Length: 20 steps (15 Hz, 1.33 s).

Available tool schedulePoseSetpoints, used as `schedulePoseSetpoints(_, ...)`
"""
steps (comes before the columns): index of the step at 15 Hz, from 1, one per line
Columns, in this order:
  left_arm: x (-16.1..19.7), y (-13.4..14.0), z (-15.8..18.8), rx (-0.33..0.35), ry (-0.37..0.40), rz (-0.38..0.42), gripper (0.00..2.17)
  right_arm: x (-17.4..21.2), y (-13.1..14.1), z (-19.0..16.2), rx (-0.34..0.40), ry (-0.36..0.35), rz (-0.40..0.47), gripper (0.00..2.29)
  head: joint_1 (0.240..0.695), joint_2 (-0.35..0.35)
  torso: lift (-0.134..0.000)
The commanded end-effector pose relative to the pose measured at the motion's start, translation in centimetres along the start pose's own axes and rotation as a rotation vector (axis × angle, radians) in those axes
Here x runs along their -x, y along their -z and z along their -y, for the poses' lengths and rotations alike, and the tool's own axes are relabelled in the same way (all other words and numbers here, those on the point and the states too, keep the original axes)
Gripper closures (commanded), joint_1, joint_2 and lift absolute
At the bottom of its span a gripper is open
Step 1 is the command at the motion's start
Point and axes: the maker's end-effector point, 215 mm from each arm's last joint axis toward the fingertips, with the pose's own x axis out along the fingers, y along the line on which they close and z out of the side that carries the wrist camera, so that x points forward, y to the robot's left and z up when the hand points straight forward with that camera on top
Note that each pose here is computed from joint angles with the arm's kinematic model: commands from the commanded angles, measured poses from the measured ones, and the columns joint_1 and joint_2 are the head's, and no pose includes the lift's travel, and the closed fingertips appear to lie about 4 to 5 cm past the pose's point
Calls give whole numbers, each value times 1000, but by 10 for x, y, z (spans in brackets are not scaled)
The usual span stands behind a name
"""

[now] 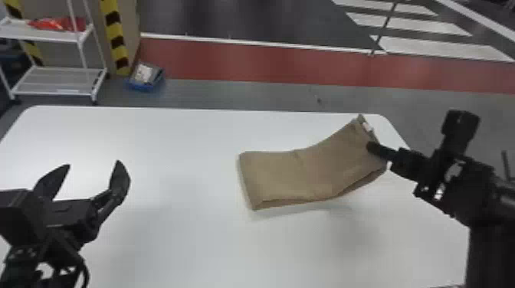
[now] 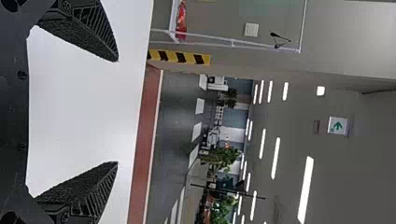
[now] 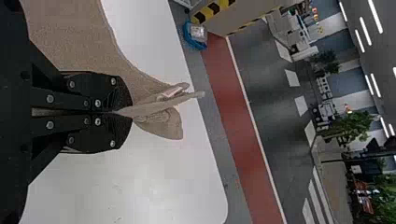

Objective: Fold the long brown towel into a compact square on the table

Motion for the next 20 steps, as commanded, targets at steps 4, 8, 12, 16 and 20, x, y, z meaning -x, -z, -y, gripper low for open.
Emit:
schedulePoseSetpoints(4,0,0,1,2,-1,0,90,-13,4,-122,107,-161,5,1538,695,-137,-123)
schedulePoseSetpoints(8,2,3,-5,-1,-10,-5,90,-13,50,-205,232,-269,-51,1538,695,-17,-123)
schedulePoseSetpoints(12,3,6,-8,1,-13,-12,90,-6,80,-238,312,-293,-99,1534,695,57,-123)
schedulePoseSetpoints(16,2,7,-7,3,-12,-12,90,-7,110,-246,373,-271,-161,1534,695,98,-123)
schedulePoseSetpoints(20,2,7,-8,3,-12,-14,90,-1,101,-227,360,-212,-153,1534,695,105,-123)
